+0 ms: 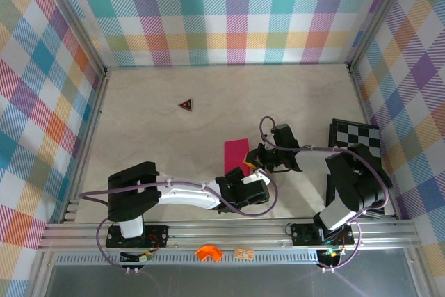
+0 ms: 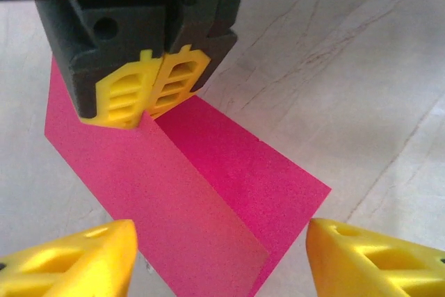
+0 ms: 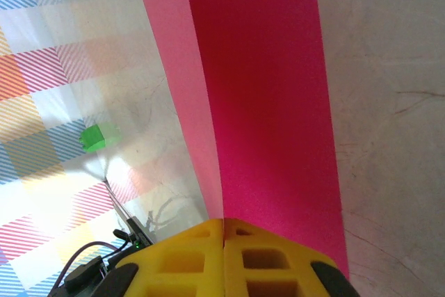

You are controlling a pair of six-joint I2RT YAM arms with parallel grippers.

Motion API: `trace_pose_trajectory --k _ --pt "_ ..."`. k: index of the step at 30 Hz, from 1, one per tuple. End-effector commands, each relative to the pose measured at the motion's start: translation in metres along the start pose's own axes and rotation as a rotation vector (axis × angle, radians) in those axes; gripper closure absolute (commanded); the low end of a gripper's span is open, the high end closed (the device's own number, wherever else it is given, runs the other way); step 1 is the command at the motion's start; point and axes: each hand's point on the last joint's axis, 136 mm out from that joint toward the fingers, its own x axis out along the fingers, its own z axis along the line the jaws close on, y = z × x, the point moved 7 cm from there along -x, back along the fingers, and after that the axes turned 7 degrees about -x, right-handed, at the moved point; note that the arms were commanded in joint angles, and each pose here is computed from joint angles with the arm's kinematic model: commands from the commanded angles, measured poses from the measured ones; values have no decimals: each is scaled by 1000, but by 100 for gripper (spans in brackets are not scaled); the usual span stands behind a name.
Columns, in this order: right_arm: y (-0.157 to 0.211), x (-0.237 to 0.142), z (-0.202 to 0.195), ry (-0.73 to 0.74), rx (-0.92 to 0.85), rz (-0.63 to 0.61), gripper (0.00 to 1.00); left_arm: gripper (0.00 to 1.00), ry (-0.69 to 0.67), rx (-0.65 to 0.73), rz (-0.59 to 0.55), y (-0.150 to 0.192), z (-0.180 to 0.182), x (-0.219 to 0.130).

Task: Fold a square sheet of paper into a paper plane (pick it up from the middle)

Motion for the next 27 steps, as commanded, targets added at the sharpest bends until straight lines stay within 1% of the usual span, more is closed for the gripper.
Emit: trace_pose_trajectory --k 1,5,8,10,12,16,19,22,24,27 --pt "-6 -2 7 -24 -17 -9 91 44 -48 32 -1 -2 3 -2" --pt "-6 -2 7 -22 -15 -10 88 60 -53 33 7 0 2 0" --pt "-6 -2 7 -22 -12 -12 87 69 -52 30 10 -1 1 0" --pt "-6 -3 7 -20 -12 -16 86 73 -50 25 10 -1 2 0" --pt "-7 -3 8 -18 -15 -21 85 80 -48 18 7 -1 2 -1" --pt "-6 -6 7 -1 -13 -31 83 89 -42 -12 4 0 4 -3" --pt "-4 -12 3 46 -7 -59 78 92 5 -87 12 0 6 -4" --pt "0 -25 -7 152 20 -127 70 92 100 -196 34 -2 14 -4" --pt "4 -38 -19 253 52 -181 69 92 181 -271 57 -4 22 -1" --pt "10 -53 -27 304 30 -251 69 90 310 -395 110 -1 35 5"
